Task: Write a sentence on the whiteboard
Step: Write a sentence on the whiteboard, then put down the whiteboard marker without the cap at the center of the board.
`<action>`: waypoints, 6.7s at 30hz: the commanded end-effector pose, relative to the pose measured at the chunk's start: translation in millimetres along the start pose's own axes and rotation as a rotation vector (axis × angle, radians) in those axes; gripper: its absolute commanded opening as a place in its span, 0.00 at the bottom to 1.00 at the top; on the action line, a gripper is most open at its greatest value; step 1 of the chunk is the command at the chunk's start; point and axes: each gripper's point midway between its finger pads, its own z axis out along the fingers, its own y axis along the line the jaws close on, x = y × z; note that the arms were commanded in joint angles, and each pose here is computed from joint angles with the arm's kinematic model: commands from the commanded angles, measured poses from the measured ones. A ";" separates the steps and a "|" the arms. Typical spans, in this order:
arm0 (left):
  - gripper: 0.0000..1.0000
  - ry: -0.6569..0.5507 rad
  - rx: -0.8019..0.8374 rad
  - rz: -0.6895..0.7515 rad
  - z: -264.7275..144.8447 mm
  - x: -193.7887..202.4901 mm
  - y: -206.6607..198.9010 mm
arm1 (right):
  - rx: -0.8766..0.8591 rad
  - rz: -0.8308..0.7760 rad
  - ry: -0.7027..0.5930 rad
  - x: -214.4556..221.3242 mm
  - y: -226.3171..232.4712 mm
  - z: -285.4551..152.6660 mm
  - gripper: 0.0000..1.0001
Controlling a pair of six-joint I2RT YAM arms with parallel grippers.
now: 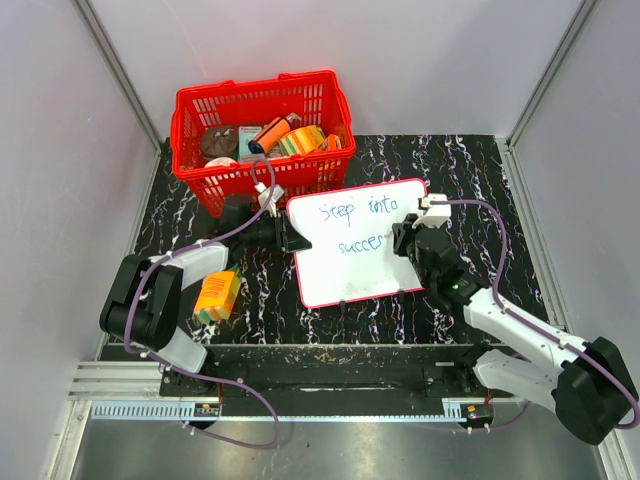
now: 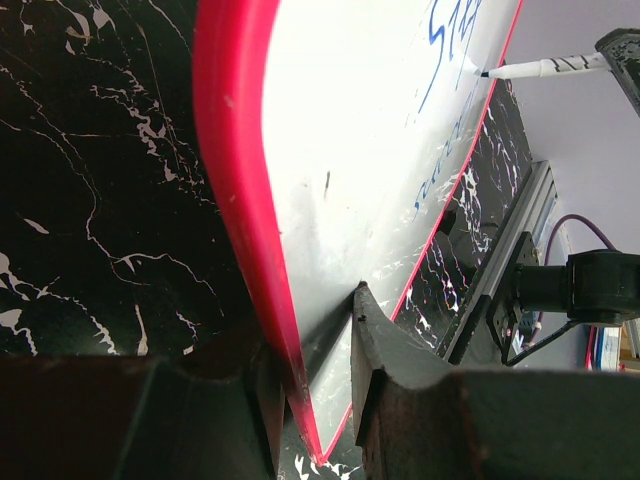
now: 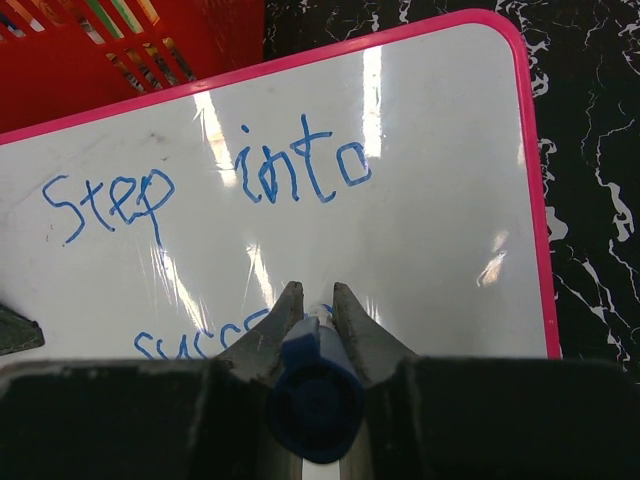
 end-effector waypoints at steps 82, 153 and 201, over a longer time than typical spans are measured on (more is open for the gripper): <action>0.00 0.051 -0.259 0.091 4.1 25.1 60.3 | 0.007 -0.004 0.055 9.8 -6.3 -6.1 0.00; 0.00 0.042 -0.267 0.097 2.0 22.9 59.6 | -0.181 0.316 -0.030 -92.6 -26.5 -42.3 0.00; 0.00 0.033 -0.260 0.109 1.8 20.7 57.3 | 0.208 0.853 0.378 56.3 -185.2 26.4 0.91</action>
